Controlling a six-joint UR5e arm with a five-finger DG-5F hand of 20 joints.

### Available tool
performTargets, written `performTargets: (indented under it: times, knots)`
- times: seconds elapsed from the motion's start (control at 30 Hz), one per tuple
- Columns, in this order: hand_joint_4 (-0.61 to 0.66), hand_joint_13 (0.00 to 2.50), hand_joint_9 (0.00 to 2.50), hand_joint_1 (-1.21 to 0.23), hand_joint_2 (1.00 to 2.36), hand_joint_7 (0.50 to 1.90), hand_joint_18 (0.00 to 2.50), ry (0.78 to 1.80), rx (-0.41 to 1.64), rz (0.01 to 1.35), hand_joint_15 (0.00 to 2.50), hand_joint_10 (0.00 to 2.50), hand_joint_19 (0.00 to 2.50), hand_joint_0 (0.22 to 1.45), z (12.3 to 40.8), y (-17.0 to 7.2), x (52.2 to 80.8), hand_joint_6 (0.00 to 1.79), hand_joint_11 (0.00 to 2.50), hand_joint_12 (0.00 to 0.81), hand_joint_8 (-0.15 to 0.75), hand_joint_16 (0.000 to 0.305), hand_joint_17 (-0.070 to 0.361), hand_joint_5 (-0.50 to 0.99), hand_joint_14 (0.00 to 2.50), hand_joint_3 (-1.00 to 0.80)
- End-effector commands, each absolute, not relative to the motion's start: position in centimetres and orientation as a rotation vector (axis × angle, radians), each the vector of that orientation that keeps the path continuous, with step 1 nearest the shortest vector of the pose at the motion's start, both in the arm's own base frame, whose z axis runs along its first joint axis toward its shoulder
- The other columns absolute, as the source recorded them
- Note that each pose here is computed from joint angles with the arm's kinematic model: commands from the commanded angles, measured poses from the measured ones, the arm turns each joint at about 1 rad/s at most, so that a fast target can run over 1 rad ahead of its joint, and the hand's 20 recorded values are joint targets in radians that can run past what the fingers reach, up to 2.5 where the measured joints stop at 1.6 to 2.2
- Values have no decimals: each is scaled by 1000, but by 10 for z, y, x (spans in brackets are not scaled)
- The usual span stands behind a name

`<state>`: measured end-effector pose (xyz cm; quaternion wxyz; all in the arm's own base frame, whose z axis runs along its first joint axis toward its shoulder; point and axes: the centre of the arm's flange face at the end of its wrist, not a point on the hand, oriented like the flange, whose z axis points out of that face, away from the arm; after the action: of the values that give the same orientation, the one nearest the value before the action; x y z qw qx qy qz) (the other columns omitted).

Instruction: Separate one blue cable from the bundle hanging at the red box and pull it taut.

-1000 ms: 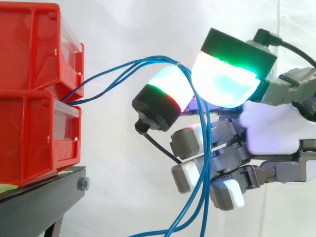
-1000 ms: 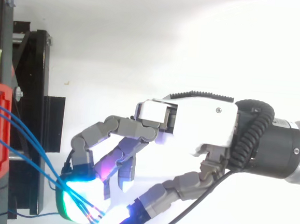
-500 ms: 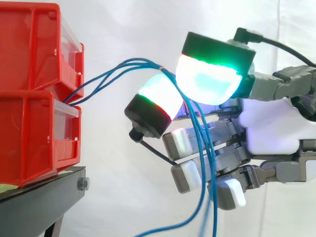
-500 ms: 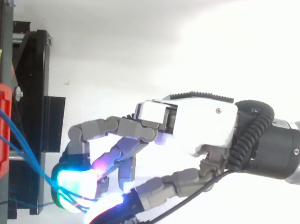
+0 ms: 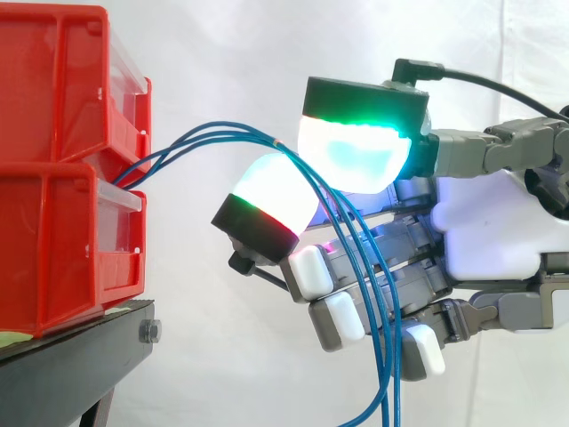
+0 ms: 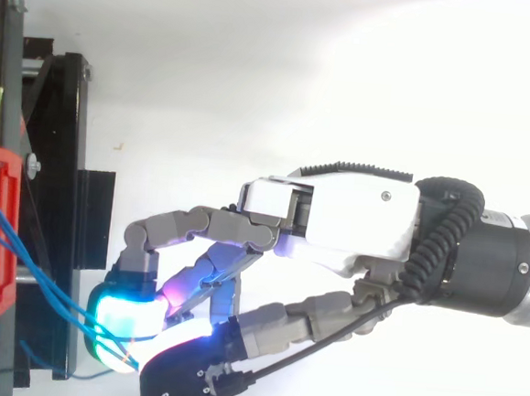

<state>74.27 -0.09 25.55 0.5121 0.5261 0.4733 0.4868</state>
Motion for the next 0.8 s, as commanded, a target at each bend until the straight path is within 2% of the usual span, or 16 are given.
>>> performTargets:
  times: [0.0,0.2,0.27,0.3,0.4,0.47,0.5,0.57,0.6,0.7,0.73,0.77]
  knots:
    - [175,804,689,-617,1028,1265,930,1141,1267,1171,793,20,837,699,255,-1,742,504,638,404,321,47,105,-93,23,-141]
    - [172,791,679,-690,1027,1429,928,1151,1274,1163,796,19,825,697,250,-1,740,500,678,411,347,47,107,-107,24,-167]
    - [185,788,678,-693,1026,1431,928,1150,1272,1166,796,22,824,699,249,0,740,510,683,410,348,47,107,-112,23,-176]
    - [197,789,679,-670,1027,1325,927,1148,1270,1168,791,21,818,710,250,0,740,567,703,411,351,48,107,-133,24,-184]
    - [234,783,681,-640,1024,1168,910,1143,1267,1172,798,21,834,745,250,1,740,650,754,415,355,48,107,-166,25,-192]
    - [250,775,677,-651,1024,1131,891,1138,1265,1174,803,20,855,772,251,1,741,682,787,415,356,48,107,-180,23,-189]
    - [243,773,677,-672,1024,1056,882,1138,1265,1174,805,23,869,785,251,1,741,740,807,417,357,48,107,-200,22,-183]
    - [252,768,688,-691,1023,1009,871,1135,1265,1174,807,23,884,799,251,1,741,777,866,417,357,47,107,-208,23,-191]
    - [291,765,689,-695,1024,956,867,1135,1265,1174,811,23,879,801,251,1,741,794,874,420,353,48,107,-210,23,-198]
    - [327,749,662,-742,1021,959,895,1134,1263,1177,796,23,834,777,251,2,741,805,912,418,355,49,109,-214,23,-246]
    - [310,749,660,-780,1018,1007,916,1136,1264,1175,788,22,801,755,251,2,741,809,921,419,355,49,110,-218,23,-303]
    - [307,749,659,-783,1015,994,923,1135,1263,1176,790,23,795,750,251,2,741,831,930,420,357,49,110,-225,24,-331]
